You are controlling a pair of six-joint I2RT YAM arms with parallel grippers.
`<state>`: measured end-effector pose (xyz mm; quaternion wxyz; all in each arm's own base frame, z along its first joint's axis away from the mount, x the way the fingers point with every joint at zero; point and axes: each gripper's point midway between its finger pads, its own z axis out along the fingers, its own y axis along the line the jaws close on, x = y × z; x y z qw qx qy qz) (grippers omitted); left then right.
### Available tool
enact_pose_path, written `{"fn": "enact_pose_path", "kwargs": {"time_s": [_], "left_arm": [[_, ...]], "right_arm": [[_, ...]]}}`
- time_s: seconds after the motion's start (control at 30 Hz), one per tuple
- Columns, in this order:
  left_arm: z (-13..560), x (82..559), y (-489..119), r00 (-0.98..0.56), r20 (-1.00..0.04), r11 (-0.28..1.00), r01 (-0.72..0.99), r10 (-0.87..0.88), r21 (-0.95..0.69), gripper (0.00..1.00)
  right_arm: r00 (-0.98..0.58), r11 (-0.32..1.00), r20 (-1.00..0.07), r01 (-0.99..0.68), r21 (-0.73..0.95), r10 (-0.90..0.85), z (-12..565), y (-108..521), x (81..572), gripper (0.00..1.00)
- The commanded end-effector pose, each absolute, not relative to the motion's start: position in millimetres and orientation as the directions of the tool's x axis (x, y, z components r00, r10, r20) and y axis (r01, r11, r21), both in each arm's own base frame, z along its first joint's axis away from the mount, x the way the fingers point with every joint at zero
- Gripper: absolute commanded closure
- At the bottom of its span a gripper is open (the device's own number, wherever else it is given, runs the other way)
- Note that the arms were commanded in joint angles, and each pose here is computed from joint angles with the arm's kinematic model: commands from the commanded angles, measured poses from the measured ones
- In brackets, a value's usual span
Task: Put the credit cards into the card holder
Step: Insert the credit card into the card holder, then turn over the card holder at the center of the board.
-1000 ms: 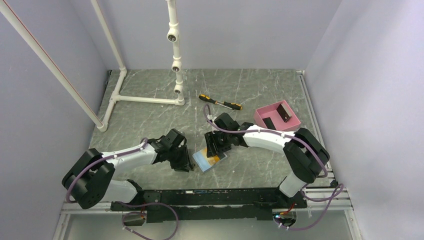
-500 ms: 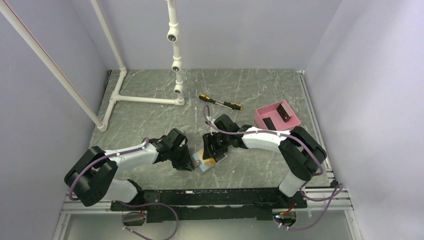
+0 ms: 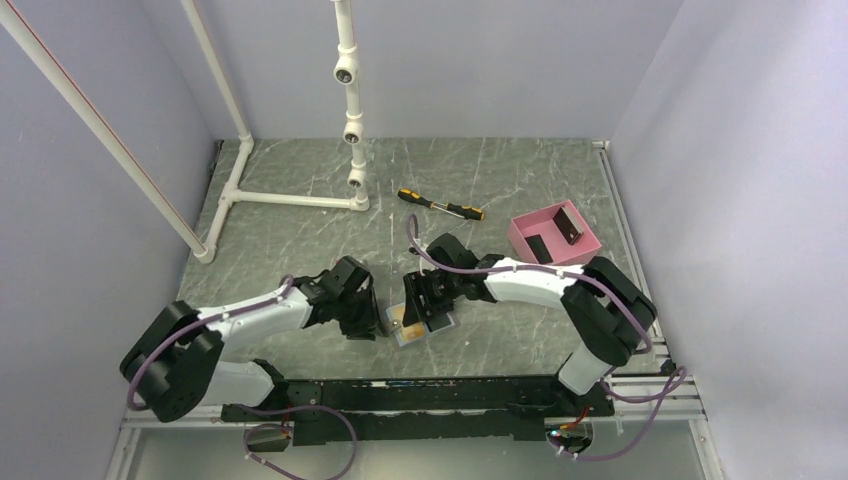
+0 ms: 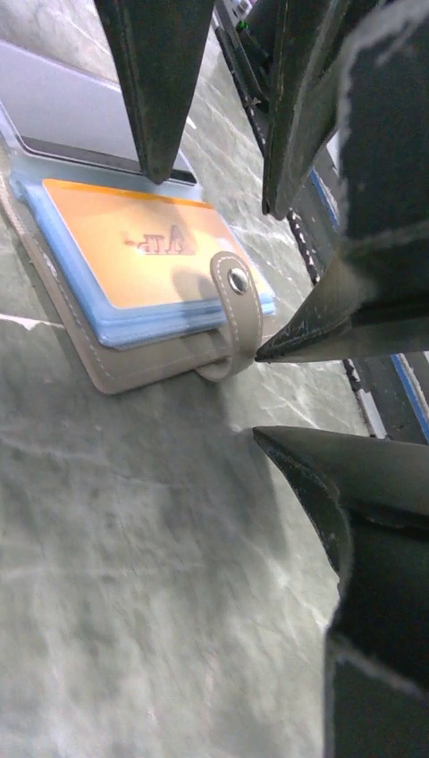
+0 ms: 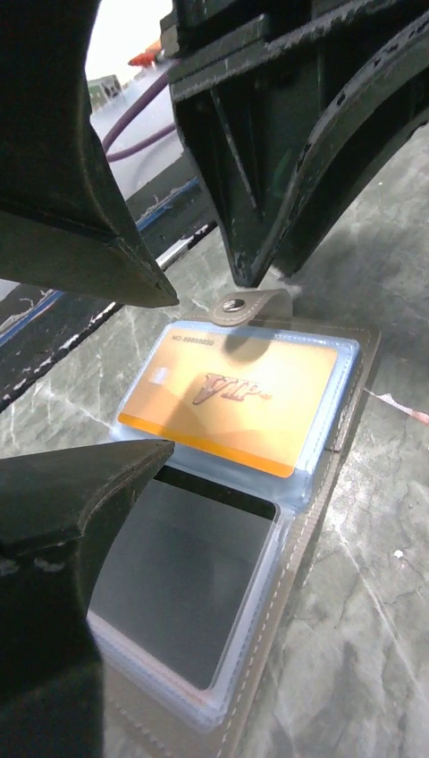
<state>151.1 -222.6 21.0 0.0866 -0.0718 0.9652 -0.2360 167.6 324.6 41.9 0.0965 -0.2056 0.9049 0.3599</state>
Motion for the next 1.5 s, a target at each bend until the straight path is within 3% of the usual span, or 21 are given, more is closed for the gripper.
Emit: {"fn": "enact_pose_path", "kwargs": {"time_s": [0.0,0.1,0.27,0.43,0.7,1.03,1.2,1.47], "left_arm": [[37,148,-206,-0.962,-0.19,0.89,-0.096,-0.199,-0.446,0.58],[60,148,-219,-0.957,-0.209,0.839,-0.058,-0.201,-0.542,0.51],[90,156,-249,-0.956,-0.223,0.737,0.011,-0.189,-0.676,0.53],[91,161,-265,-0.966,-0.203,0.713,0.029,-0.16,-0.701,0.56],[84,152,-282,-0.974,-0.171,0.702,0.016,-0.151,-0.712,0.48],[71,154,-280,-0.966,-0.174,0.73,-0.022,-0.191,-0.683,0.49],[71,153,-273,-0.958,-0.197,0.77,-0.036,-0.208,-0.637,0.32],[61,152,-281,-0.965,-0.173,0.763,-0.042,-0.199,-0.645,0.37]], "right_arm": [[-0.841,0.678,-0.425,-0.528,0.511,-0.335,68,321,176,0.42],[-0.848,0.674,-0.414,-0.52,0.525,-0.331,63,321,168,0.6],[-0.858,0.686,-0.403,-0.501,0.527,-0.317,50,319,167,0.86],[-0.87,0.718,-0.378,-0.48,0.504,-0.316,32,315,168,0.99],[-0.878,0.761,-0.361,-0.46,0.458,-0.313,18,303,165,1.0],[-0.885,0.764,-0.347,-0.449,0.463,-0.31,9,302,162,1.0],[-0.885,0.762,-0.346,-0.451,0.465,-0.313,7,302,161,1.0],[-0.885,0.758,-0.345,-0.452,0.471,-0.313,7,303,161,1.0]]}}
